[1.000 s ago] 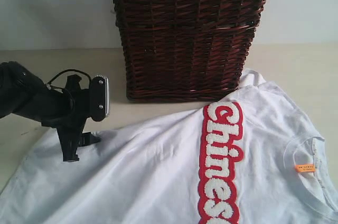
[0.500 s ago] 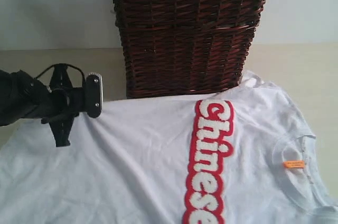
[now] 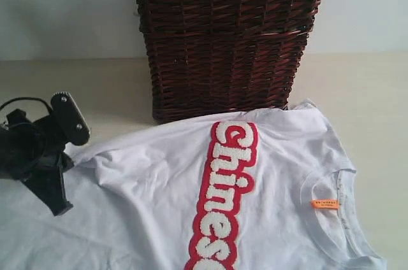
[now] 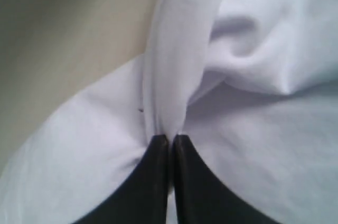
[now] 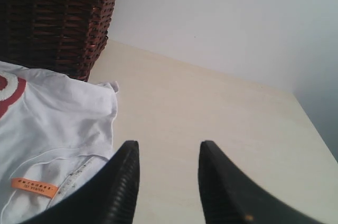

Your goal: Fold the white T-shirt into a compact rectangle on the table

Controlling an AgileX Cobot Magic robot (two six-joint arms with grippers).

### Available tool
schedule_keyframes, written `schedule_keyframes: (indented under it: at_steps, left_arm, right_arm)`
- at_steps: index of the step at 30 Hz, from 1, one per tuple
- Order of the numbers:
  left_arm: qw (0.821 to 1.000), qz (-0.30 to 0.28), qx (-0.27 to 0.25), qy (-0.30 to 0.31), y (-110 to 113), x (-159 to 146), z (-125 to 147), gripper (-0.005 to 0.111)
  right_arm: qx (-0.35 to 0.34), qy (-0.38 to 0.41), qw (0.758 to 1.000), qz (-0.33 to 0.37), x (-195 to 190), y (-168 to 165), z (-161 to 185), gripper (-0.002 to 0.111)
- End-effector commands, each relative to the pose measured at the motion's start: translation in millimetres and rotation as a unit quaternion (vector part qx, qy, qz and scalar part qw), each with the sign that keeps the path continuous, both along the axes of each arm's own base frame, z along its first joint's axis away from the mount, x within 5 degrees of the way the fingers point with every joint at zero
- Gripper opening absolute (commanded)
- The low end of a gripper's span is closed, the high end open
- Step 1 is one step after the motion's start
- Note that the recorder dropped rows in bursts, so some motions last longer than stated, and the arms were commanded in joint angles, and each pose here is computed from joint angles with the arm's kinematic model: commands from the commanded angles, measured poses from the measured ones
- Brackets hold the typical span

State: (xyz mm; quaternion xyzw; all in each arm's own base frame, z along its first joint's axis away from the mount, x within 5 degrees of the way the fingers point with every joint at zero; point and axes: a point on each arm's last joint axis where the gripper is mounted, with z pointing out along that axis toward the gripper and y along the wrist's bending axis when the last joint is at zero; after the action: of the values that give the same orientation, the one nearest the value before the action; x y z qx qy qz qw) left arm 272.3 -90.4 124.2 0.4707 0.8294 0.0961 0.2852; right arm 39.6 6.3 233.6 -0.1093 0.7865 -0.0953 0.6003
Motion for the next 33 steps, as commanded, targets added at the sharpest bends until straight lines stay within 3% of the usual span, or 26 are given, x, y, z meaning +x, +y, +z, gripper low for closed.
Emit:
schedule_keyframes:
  at_steps: [1, 7, 15, 22, 24, 30, 33]
  left_arm:
    - [0.999, 0.001, -0.012, 0.053, 7, -31, -14, 0.0]
    - [0.994, -0.025, -0.038, 0.104, 4, -50, -24, 0.0]
    - [0.991, -0.031, -0.053, 0.115, 1, -52, -24, 0.0]
    - [0.977, 0.101, -0.135, 0.128, 0, -50, -22, 0.0]
    - [0.974, 0.116, -0.144, 0.129, 0, -49, -22, 0.0]
    - [0.979, 0.092, -0.131, 0.126, -1, -50, -22, 0.019]
    - [0.977, 0.084, -0.146, 0.133, -4, -51, -22, 0.022]
  right_arm:
    - [0.002, -0.004, 1.0, 0.0, 0, 0, 0, 0.036]
    - [0.002, -0.004, 1.0, 0.0, 0, 0, 0, 0.036]
    - [0.002, -0.004, 1.0, 0.0, 0, 0, 0, 0.036]
    - [0.002, -0.004, 1.0, 0.0, 0, 0, 0, 0.036]
    - [0.002, -0.004, 1.0, 0.0, 0, 0, 0, 0.036]
    - [0.002, -0.004, 1.0, 0.0, 0, 0, 0, 0.036]
    - [0.002, -0.004, 1.0, 0.0, 0, 0, 0, 0.036]
